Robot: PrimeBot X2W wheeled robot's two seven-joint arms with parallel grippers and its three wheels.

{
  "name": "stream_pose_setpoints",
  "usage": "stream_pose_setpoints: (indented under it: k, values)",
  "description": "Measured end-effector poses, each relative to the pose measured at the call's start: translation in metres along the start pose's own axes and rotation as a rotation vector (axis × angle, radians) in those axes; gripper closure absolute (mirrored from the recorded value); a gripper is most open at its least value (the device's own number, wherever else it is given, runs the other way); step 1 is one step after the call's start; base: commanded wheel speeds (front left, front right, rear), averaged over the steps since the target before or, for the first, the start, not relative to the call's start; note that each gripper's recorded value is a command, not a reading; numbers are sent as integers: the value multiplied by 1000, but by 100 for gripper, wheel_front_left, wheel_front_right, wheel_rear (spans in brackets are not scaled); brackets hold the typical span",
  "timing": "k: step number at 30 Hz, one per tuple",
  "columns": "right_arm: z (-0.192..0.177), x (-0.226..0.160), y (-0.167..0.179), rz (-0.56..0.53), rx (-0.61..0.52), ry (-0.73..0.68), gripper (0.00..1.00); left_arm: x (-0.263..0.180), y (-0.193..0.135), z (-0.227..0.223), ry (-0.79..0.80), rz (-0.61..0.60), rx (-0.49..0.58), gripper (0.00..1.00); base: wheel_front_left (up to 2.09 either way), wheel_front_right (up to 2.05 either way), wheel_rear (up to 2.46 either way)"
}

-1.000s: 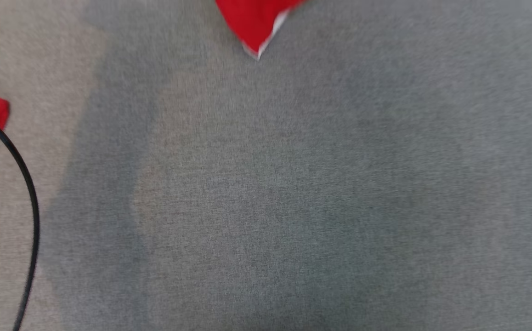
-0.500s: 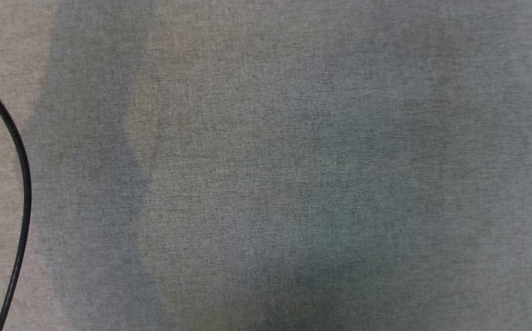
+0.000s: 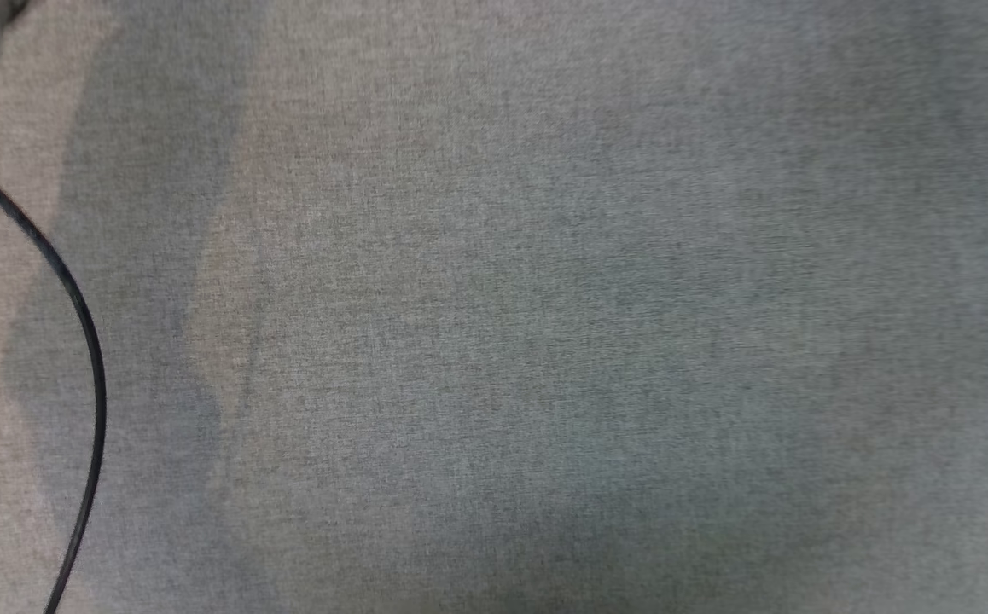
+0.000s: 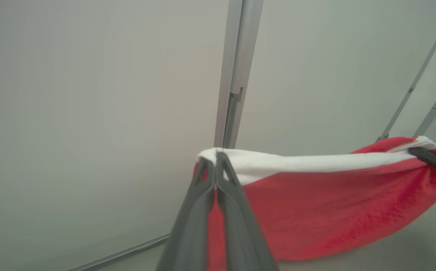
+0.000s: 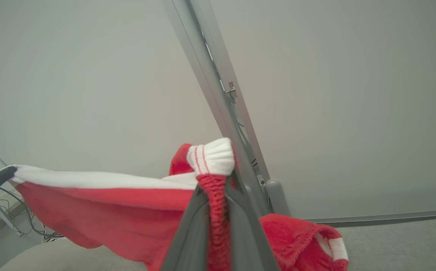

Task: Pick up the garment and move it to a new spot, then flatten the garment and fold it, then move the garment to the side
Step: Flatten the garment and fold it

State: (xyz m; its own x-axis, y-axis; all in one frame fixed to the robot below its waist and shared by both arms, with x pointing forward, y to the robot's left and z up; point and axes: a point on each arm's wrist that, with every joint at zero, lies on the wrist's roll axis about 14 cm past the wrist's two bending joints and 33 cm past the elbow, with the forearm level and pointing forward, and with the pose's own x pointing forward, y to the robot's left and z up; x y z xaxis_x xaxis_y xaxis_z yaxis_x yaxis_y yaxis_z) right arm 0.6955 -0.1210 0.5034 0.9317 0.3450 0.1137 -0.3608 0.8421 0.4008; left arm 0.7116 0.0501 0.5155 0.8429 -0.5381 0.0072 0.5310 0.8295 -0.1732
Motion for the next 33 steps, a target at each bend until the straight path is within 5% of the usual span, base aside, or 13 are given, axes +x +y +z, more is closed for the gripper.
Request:
stream_pose_setpoints:
  k: [11, 33]
  values:
    - [-22, -82, 48, 28, 68, 105, 100, -85, -32, -48, 78, 8, -188, 100, 0, 0, 0]
    - [-14, -256, 122, 93, 59, 133, 100, -263, -121, 0, -135, 128, -242, 100, 0, 0, 0]
